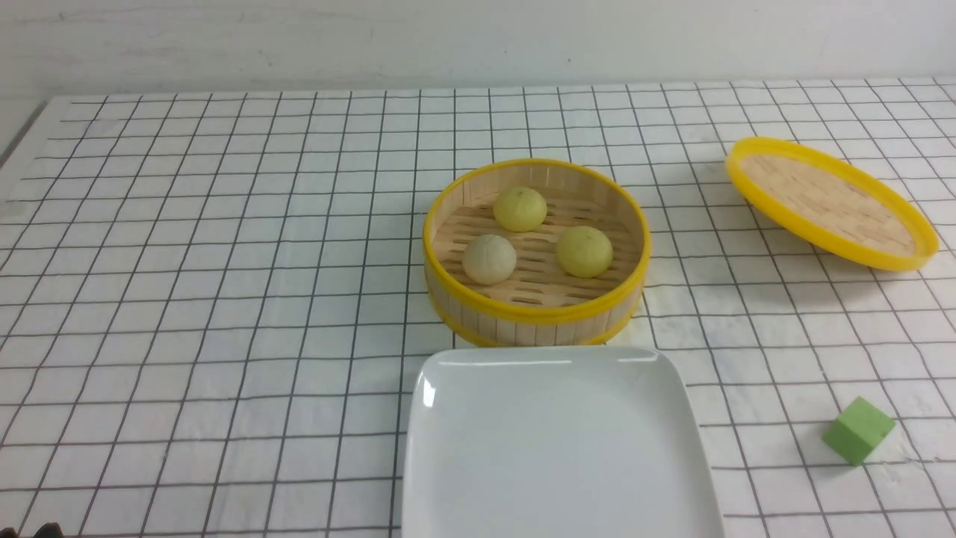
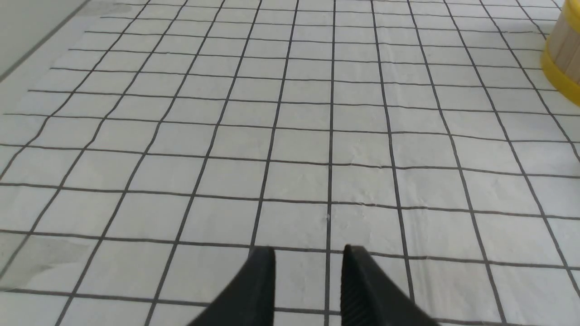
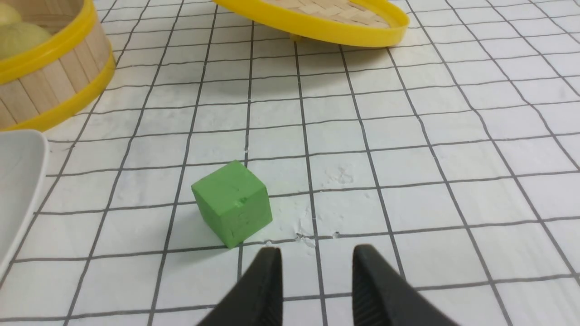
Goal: Put the steamed buns into the plate on the white-black tablecloth.
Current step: 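Reach toward a bun in the bamboo steamer with the right gripper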
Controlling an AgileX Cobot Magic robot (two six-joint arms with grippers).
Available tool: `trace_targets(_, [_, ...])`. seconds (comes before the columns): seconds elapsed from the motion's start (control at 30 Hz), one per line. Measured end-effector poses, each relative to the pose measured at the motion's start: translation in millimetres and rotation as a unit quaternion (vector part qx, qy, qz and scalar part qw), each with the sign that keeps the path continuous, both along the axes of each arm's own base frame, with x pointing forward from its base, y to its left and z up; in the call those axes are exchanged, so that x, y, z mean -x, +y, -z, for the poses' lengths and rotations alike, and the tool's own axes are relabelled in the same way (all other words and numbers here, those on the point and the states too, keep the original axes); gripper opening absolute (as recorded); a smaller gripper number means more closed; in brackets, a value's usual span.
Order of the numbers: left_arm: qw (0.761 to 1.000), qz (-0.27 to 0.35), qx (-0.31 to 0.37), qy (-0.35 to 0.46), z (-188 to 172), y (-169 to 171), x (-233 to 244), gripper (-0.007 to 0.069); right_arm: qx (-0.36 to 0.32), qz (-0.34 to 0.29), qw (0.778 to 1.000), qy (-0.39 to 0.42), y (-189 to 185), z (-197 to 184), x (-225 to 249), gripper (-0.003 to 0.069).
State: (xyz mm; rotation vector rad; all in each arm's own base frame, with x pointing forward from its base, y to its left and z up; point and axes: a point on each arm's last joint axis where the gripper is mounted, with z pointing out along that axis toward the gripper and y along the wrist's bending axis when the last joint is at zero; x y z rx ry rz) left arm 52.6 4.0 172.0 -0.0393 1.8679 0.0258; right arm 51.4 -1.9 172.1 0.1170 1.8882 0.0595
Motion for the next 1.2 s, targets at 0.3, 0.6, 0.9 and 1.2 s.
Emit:
trace_targets(0.3, [1.0,0.0,0.0,0.0,0.0,0.0,0.0,0.0241,0.0,0.0,1.0,0.0,0.0,0.0,0.0,0.0239])
trace_targets(0.6, [0.979,-0.02,0.201,0.001,-0.2,-7.4,0.1,0.0241,-0.185,0.019,0.983,-0.007,7.1,-0.9,-0.6,0.0239])
trace_targets(0.9, [0.801,-0.068,0.593,0.038,-2.8,-22.5,1.0,0.0241,-0.452,0.048,0.891,0.007,16.9,-3.6,-0.7,0.0239])
trace_targets(1.2, [0.843,-0.01,0.537,-0.008,-37.6,-23.9,4.8,0.0168,-0.39,0.018,0.919,-0.058,14.2,-47.5,3.8,0.0188])
